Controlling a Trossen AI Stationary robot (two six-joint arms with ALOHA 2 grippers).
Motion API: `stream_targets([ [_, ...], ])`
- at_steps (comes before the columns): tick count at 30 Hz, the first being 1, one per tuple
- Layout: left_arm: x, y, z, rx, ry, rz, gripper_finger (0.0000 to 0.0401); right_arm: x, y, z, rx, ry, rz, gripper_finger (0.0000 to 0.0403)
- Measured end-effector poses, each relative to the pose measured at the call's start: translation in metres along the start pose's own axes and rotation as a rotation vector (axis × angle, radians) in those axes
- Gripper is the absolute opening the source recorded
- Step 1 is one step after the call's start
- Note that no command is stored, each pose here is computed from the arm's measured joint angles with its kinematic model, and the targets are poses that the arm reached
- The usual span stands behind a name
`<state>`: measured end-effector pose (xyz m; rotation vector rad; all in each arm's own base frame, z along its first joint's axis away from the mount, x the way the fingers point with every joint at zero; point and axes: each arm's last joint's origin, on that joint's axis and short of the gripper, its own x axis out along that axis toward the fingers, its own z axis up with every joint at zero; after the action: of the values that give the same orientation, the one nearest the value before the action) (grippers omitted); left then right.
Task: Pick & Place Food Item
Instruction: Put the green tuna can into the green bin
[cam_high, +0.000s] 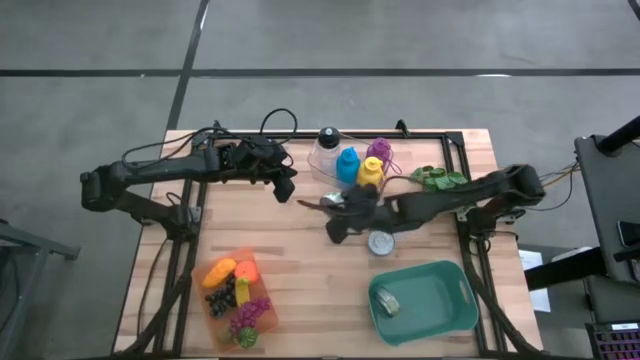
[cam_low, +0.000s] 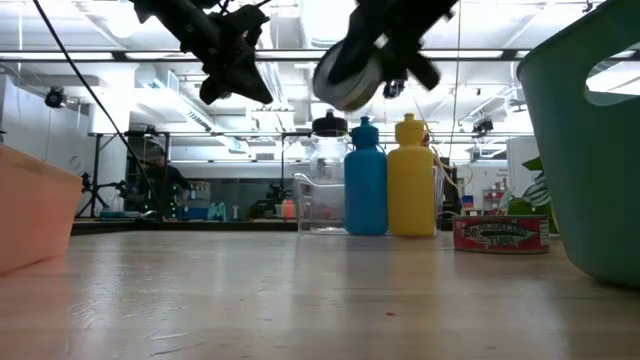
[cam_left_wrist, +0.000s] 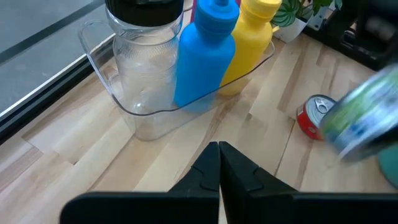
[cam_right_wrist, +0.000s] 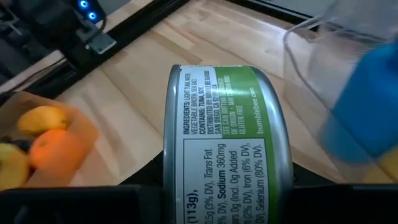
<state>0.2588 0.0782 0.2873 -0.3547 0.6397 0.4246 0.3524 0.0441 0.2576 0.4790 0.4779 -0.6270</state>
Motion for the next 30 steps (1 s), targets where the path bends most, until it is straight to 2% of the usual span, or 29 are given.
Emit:
stream_targets([
  [7, 0.0, 0.0, 0.001, 0.0, -0.011, 0.003, 0.0001, -0.064, -0.024, 0.029, 0.087, 0.098, 0.079, 0.0113],
  [12, 0.0, 0.0, 0.003, -0.003, -0.036, 0.009, 0.0001, -0.099, -0.045, 0.033, 0.169, 0.209, 0.074, 0.0113],
  [14, 0.0, 0.0, 0.004, -0.002, -0.047, 0.015, 0.0001, -0.111, -0.054, 0.029, 0.204, 0.302, 0.051, 0.0113],
  [18, 0.0, 0.001, 0.004, -0.002, -0.049, 0.021, 0.0001, -0.133, -0.072, 0.017, 0.31, 0.608, 0.007, 0.0113],
  [21, 0.0, 0.001, 0.005, -0.003, -0.052, 0.025, 0.0001, -0.147, -0.078, 0.008, 0.401, 0.786, -0.055, 0.0113],
  [27, 0.0, 0.003, 0.005, -0.006, -0.066, 0.068, 0.0001, -0.167, -0.078, -0.011, 0.455, 1.006, -0.178, 0.0113],
  [30, 0.0, 0.004, 0.006, -0.007, -0.067, 0.073, 0.0001, -0.174, -0.072, -0.02, 0.469, 1.06, -0.201, 0.0113],
])
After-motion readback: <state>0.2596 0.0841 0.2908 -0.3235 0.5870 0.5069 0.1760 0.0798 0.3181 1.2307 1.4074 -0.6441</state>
